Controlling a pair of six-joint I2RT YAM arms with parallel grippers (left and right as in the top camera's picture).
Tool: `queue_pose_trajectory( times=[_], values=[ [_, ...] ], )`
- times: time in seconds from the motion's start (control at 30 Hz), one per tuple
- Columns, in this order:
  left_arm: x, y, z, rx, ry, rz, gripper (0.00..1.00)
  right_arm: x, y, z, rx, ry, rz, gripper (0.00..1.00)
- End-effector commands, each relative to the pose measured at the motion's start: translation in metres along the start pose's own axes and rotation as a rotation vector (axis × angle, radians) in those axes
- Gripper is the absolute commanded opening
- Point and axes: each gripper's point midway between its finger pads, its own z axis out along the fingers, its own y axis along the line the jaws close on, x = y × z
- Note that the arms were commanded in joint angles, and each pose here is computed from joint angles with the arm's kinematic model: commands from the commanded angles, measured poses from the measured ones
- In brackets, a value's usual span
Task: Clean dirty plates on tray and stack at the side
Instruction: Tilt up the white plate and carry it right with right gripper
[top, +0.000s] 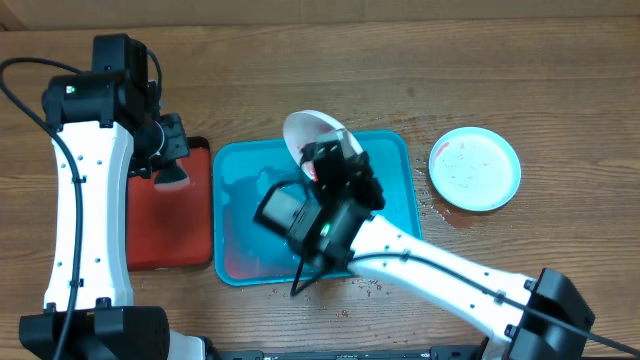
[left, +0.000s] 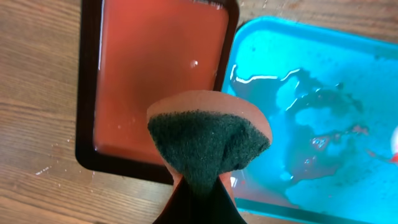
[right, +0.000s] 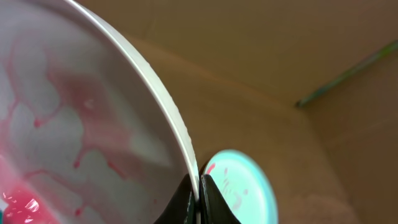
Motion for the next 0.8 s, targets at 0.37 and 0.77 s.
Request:
queue_pose_trajectory(
  times=[0.37,0.77],
  values=[
    [0.015,0.006,0.03,-0.032,0.072,-0.018,0.04,-0.046,-0.026,-0.045,0.154,-0.282,0.036,0.04],
    [0.013,0.02,0.032,-0.113,0.056,-0.021,0.04,0.009,0.006,-0.014,-0.075,0.066,0.187,0.04]
  ],
)
